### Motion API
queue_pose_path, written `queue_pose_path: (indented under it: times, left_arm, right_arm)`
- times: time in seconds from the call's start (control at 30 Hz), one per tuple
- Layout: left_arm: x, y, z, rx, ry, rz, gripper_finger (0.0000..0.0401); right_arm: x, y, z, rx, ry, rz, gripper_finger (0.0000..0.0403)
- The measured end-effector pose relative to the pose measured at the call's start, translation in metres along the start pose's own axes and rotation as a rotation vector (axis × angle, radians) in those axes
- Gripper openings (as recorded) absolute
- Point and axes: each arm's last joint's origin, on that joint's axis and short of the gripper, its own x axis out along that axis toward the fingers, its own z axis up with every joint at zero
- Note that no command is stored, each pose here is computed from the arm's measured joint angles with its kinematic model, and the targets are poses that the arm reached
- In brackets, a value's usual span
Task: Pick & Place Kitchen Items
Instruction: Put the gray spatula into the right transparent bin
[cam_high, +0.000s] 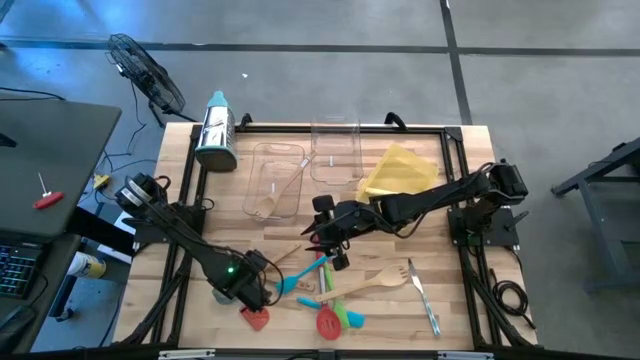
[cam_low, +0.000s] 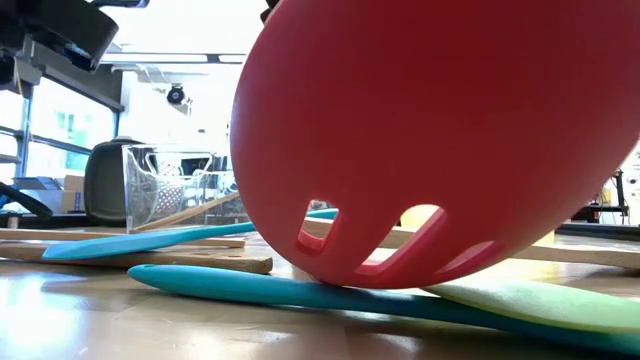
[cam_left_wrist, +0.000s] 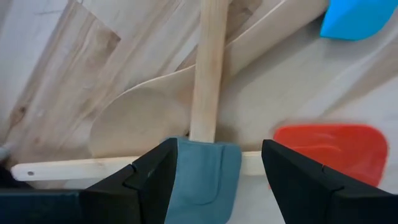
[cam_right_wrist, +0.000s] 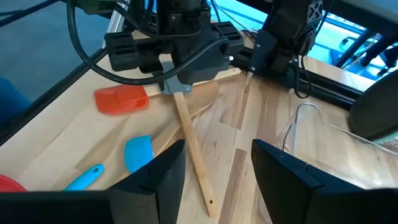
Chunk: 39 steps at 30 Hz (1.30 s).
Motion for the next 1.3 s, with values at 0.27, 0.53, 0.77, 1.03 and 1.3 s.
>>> queue_pose_path:
  times: [0.27,0.53,0.77,1.03,1.3]
  left_arm:
    - [0.007,0.000,0.000,-0.031,0.010,0.023,0.0230]
    - [0.016,-0.004,-0.001,0.002,0.036,0.047,0.0230]
    - [0.016,-0.005,0.000,0.016,0.031,0.034,0.0230]
    - [0.027,0.000,-0.002,0.014,0.032,0.038,0.0230]
    - [0.027,0.000,-0.001,0.016,0.031,0.034,0.0230]
  right_arm:
    - [0.002,0.000,-0.002,-0.007,0.010,0.003,0.0176]
    - [0.003,0.001,-0.003,-0.020,0.010,0.002,0.0176]
    - [0.003,0.001,-0.002,-0.030,0.008,0.002,0.0176]
    - [0.003,0.000,-0.002,-0.030,0.006,0.002,0.0176]
    - [0.003,0.000,-0.002,-0.030,0.005,0.001,0.0176]
